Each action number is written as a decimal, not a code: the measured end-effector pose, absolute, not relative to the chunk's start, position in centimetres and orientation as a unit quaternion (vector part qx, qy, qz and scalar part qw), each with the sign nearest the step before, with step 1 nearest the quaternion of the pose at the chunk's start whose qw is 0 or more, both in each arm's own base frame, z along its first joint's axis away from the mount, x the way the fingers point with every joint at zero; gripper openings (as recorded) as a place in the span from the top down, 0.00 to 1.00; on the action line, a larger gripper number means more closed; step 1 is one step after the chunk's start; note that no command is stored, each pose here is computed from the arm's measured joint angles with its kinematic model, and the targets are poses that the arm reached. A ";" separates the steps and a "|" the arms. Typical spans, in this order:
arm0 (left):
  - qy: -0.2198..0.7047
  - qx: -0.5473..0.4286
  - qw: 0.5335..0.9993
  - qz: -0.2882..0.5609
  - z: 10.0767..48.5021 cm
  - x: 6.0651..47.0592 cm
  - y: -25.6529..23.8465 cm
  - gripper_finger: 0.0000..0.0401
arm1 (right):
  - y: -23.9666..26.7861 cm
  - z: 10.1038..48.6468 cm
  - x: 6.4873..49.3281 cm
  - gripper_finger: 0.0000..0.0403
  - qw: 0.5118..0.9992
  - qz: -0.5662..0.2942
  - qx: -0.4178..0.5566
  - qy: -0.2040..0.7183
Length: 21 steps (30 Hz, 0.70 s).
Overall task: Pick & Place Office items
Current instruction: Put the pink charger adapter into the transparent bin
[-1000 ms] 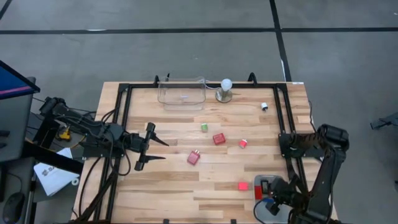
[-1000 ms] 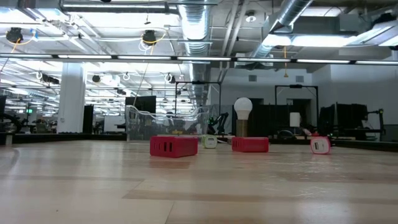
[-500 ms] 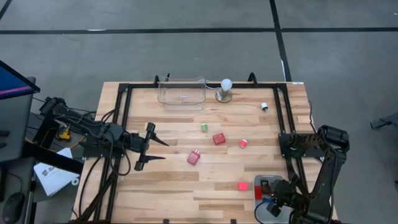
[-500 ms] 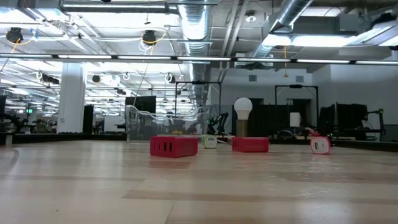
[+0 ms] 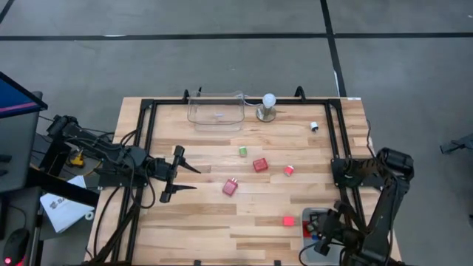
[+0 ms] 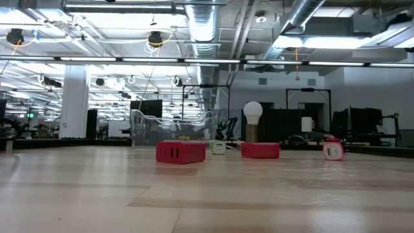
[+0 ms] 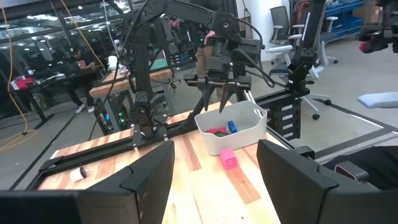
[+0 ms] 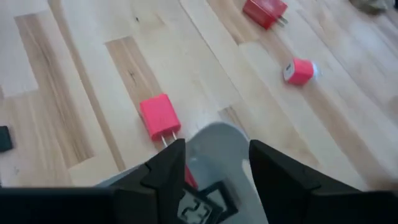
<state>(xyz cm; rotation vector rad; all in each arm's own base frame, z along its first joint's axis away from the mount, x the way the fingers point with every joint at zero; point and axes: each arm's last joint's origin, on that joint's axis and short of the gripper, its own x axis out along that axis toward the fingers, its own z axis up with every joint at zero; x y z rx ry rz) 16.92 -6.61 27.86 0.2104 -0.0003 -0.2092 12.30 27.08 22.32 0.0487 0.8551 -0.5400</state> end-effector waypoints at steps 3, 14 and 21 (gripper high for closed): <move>-0.001 0.105 0.989 -0.104 27.9 16.9 -6.6 0.43 | 26.6 22.7 13.4 0.58 0.874 -0.244 0.010 0.420; -0.007 0.103 0.989 -0.106 28.0 16.9 -6.6 0.43 | 24.1 25.7 19.3 0.52 0.886 -0.121 -0.027 0.446; -0.007 0.103 0.989 -0.107 28.0 16.9 -6.6 0.43 | 21.1 25.9 21.3 0.48 0.842 -0.115 -0.053 0.524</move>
